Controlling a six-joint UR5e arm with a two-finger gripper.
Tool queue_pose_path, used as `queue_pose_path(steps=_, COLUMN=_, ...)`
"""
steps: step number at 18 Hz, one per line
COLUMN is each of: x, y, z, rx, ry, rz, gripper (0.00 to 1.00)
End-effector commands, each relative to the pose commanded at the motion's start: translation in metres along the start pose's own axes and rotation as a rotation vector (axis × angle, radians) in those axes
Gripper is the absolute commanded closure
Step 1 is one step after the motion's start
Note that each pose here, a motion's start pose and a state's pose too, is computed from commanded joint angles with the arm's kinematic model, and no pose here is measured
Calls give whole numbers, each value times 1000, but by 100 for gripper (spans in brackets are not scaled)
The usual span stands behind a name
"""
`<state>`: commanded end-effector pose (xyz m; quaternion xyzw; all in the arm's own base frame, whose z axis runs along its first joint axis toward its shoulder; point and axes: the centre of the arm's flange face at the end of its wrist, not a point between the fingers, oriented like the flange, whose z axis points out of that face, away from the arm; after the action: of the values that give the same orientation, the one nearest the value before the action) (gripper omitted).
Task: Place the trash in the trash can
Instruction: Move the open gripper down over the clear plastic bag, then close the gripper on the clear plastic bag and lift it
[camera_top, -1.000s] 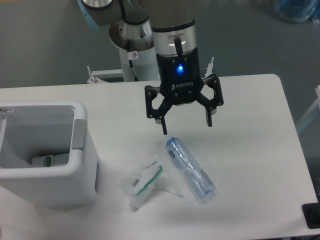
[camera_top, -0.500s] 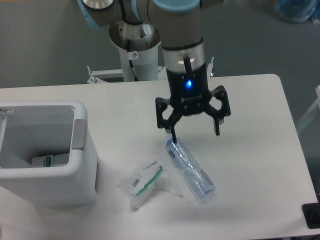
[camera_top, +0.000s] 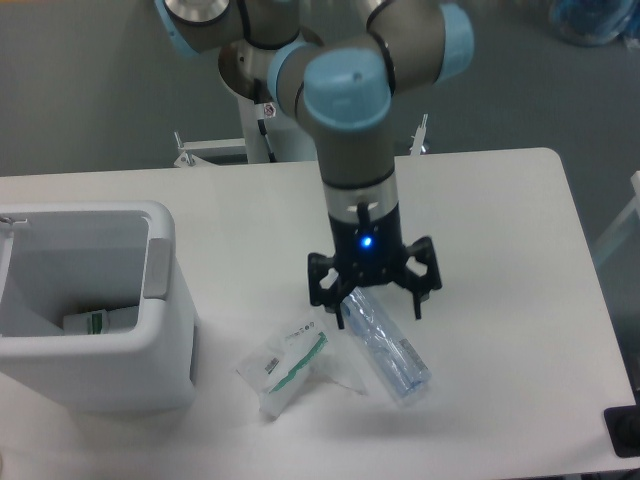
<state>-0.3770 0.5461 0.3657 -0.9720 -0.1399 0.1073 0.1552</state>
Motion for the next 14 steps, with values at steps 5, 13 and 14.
queue_pose_path(steps=5, x=22, y=4, z=49, rx=-65, ry=47, rz=83, gripper=0)
queue_pose_path(steps=13, x=46, y=10, z=84, rx=-114, ry=83, rz=151, gripper=0)
queue_pose_path(steps=14, x=51, y=10, z=86, rx=-117, ry=86, rz=166, gripper=0)
